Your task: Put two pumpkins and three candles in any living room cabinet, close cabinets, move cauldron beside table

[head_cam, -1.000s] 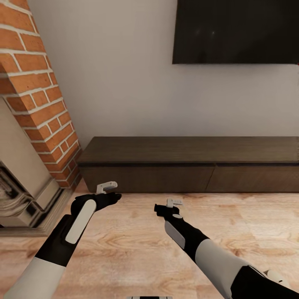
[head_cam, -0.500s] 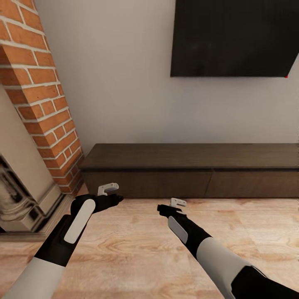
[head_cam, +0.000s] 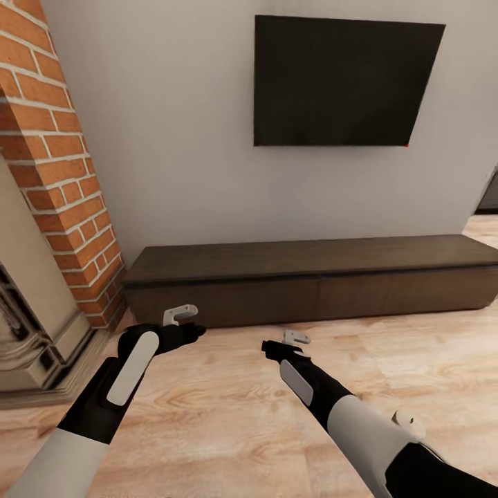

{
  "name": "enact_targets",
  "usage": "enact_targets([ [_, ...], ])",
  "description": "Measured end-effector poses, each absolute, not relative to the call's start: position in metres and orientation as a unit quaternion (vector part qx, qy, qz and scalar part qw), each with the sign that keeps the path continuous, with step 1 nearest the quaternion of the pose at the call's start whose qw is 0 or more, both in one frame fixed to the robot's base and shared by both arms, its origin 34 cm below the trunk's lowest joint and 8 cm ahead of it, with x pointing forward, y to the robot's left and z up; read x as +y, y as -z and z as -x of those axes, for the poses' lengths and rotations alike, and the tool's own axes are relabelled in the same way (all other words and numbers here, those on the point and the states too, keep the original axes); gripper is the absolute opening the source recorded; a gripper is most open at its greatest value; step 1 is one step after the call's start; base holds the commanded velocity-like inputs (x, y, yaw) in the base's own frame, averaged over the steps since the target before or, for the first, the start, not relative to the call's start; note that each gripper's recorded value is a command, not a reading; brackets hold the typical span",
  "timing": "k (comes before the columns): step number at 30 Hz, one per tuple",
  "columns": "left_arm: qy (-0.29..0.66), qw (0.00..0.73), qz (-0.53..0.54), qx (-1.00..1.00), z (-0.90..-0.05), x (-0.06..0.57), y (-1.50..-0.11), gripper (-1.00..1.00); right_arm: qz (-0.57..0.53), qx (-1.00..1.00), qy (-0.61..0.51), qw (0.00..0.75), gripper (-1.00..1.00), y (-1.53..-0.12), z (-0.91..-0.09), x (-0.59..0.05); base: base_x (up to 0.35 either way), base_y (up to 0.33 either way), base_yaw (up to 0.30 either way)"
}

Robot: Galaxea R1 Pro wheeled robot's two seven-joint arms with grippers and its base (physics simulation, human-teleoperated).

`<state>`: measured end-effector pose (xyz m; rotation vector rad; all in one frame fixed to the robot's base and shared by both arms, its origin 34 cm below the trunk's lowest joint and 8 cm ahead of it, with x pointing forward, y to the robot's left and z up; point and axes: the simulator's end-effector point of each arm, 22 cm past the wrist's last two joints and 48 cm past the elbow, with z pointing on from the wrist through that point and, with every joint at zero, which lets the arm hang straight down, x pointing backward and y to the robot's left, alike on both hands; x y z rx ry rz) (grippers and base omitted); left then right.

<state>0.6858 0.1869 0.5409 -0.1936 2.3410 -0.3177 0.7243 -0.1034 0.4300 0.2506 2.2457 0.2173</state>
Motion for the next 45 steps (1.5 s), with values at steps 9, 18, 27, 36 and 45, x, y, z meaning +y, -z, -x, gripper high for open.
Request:
enact_targets([
  [9, 0.141, 0.371, 0.069, 0.915, -0.682, 0.181, -0.548, 1.00, -0.100, 0.896, -0.088, 0.424, 1.00, -0.433, -0.725, -0.103, -0.037, 0.000, -0.295],
  [18, 0.143, 0.372, 0.067, 0.915, -0.680, 0.180, -0.552, 1.00, -0.103, 0.894, -0.086, 0.427, 1.00, -0.437, -0.726, -0.109, 0.000, 0.000, -0.296],
  [27, 0.144, 0.389, 0.064, 0.908, -0.678, 0.180, -0.575, 1.00, -0.104, 0.886, -0.086, 0.443, 1.00, -0.461, -0.728, -0.112, 0.000, 0.000, -0.296],
  [36, 0.146, 0.405, 0.061, 0.900, -0.675, 0.177, -0.598, 1.00, -0.102, 0.878, -0.088, 0.460, 1.00, -0.487, -0.729, -0.111, 0.000, 0.000, -0.296],
  [45, 0.148, 0.422, 0.058, 0.892, -0.671, 0.178, -0.622, 1.00, -0.101, 0.868, -0.090, 0.478, 1.00, -0.512, -0.730, -0.112, -0.179, 0.000, -0.296],
])
